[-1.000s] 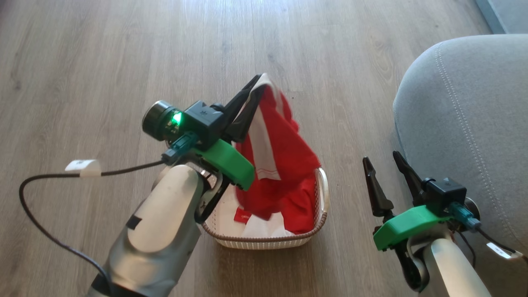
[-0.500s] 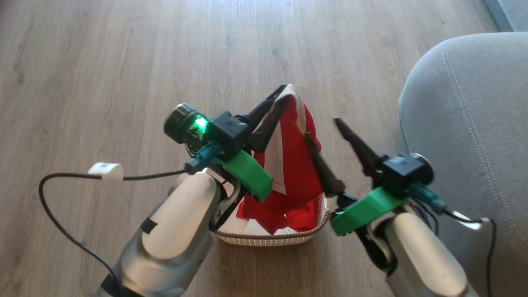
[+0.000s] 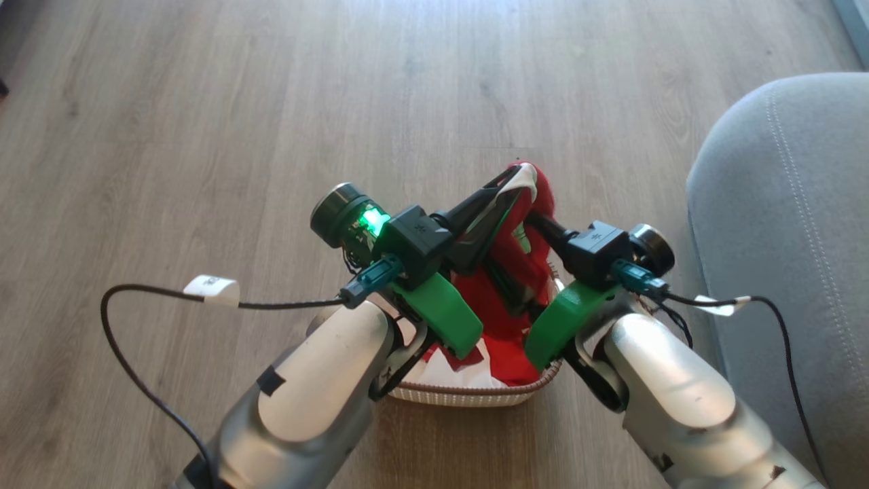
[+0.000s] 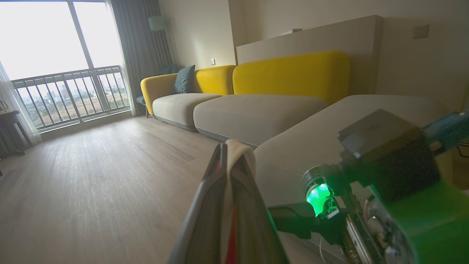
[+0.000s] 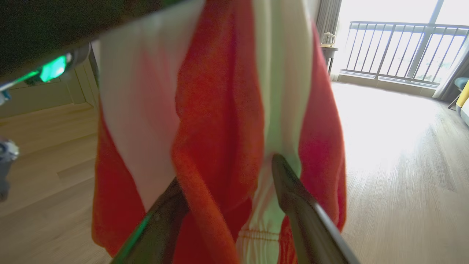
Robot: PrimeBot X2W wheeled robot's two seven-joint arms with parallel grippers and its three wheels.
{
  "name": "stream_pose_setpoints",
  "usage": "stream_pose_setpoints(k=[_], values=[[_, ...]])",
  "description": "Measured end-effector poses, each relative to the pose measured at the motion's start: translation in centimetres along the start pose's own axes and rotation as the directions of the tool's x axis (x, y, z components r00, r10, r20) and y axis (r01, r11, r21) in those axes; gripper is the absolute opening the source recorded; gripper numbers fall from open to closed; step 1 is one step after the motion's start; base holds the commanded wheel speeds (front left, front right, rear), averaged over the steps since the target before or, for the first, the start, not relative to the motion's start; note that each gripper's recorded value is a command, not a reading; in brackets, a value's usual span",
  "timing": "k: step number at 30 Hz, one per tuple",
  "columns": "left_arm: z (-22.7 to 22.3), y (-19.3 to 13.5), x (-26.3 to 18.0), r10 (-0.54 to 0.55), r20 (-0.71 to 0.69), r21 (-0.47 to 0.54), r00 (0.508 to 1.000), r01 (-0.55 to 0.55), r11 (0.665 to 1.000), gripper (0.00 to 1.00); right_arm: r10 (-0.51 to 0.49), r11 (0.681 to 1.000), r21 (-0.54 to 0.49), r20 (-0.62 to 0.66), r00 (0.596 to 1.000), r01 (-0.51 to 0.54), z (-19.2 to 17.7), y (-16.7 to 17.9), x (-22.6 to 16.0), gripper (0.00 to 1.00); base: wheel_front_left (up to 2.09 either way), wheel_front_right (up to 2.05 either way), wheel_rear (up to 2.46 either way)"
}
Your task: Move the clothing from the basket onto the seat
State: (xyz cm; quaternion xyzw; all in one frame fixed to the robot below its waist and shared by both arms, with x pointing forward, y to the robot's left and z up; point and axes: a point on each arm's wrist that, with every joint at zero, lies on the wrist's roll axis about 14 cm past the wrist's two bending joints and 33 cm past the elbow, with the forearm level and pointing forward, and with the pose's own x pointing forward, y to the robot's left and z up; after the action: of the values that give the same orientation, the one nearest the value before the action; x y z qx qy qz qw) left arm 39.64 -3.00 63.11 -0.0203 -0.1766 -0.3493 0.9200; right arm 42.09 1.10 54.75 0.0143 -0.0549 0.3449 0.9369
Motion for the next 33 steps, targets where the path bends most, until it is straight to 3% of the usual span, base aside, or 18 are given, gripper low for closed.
stream_pose_setpoints(k=[3, 4, 5, 6, 16, 18, 19, 26, 33], values=[[0.2, 0.0, -0.3, 0.005, 0.001, 0.001, 1.0, -0.005, 1.0, 0.0, 0.002, 1.0, 0.006, -0.071, 0.997, -0.002, -2.1, 0.1, 0.0, 1.0, 0.0, 0.0, 0.0], [0.2, 0.1, -0.4, 0.007, 0.0, -0.001, 1.0, -0.007, 1.0, 0.0, 0.006, 1.0, 0.013, -0.087, 0.996, -0.005, -2.6, 0.4, 0.0, 0.47, 0.0, 0.0, 0.0], [0.2, 0.1, -0.5, 0.009, -0.002, 0.002, 1.0, -0.009, 1.0, 0.0, 0.012, 1.0, 0.022, -0.1, 0.995, -0.01, -3.0, 0.6, 0.1, 0.18, 0.0, 0.0, 0.0], [0.2, 0.1, -0.6, 0.01, -0.003, 0.005, 1.0, -0.01, 1.0, 0.0, 0.017, 0.999, 0.032, -0.103, 0.995, -0.014, -3.1, 0.9, 0.2, 0.0, 0.0, 0.0, 0.0], [0.2, 0.6, -0.9, 0.026, -0.006, 0.009, 1.0, -0.026, 1.0, 0.02, -0.012, 0.998, 0.062, -0.046, 0.999, 0.015, -1.4, 0.1, 1.1, 0.0, 0.0, 0.0, 0.0], [0.0, 0.7, -0.8, 0.029, -0.01, 0.003, 1.0, -0.029, 1.0, 0.86, -0.03, 0.997, 0.073, -0.042, 0.999, 0.033, -1.4, -0.4, 0.9, 0.0, 0.0, 0.0, 0.0], [-0.2, 0.7, -0.7, 0.028, -0.013, 0.0, 1.0, -0.028, 1.0, 1.0, -0.042, 0.996, 0.078, -0.038, 0.998, 0.045, -1.3, -0.7, 0.7, 0.0, 0.0, 0.0, 0.0], [-2.5, 0.3, -0.6, 0.007, -0.067, -0.033, 0.998, -0.009, 0.999, 1.0, -0.164, 0.982, 0.096, 0.014, 0.986, 0.162, -0.2, -4.5, -0.8, 0.0, 0.0, 0.0, 0.0], [-6.9, -1.7, -0.7, -0.069, -0.175, -0.105, 0.982, 0.051, 0.993, 1.0, -0.326, 0.943, 0.095, 0.072, 0.943, 0.319, 1.5, -9.3, -4.2, 0.0, 0.0, 0.0, 0.0]])
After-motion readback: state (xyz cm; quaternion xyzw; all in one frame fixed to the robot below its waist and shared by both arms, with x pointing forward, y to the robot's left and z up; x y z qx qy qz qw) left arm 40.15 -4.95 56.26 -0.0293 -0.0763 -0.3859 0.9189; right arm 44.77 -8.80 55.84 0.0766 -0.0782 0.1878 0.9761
